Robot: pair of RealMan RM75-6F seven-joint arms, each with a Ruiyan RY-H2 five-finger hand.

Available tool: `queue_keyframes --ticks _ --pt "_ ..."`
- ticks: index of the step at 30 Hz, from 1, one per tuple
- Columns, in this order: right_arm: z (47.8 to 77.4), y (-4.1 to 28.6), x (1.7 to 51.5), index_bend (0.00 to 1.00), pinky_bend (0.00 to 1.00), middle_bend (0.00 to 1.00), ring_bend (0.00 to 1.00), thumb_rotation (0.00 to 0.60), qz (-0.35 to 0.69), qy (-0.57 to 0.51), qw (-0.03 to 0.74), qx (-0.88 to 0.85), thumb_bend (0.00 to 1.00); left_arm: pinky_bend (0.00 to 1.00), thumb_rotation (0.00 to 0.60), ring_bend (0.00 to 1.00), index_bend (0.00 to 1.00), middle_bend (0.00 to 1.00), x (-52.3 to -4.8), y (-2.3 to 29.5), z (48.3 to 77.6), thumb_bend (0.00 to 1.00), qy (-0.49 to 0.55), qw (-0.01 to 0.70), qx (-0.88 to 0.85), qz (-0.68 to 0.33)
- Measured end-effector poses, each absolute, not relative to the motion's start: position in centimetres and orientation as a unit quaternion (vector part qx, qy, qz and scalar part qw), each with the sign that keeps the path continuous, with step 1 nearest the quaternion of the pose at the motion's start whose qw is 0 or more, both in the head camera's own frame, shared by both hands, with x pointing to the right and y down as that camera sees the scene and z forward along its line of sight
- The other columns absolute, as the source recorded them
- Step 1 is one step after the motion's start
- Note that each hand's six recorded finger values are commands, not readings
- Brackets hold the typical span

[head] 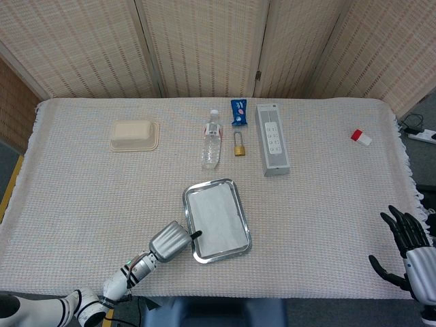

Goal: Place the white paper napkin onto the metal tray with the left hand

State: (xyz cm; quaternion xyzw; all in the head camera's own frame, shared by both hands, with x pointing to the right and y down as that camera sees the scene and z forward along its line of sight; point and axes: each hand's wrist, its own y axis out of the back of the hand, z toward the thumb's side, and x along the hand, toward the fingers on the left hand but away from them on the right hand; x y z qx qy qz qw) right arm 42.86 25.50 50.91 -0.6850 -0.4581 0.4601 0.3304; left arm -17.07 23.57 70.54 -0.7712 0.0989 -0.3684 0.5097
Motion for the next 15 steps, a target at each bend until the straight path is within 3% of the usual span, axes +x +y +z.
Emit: queue_keyframes --ticks 15 --pt "51.5 25.7 42.4 0.00 0.00 0.00 0.00 0.600 0.464 -0.448 0.331 -0.689 0.37 1.00 0.600 1.00 0.32 1.00 -19.1 22.5 67.4 0.89 0.145 0.518 -0.755 -0.374"
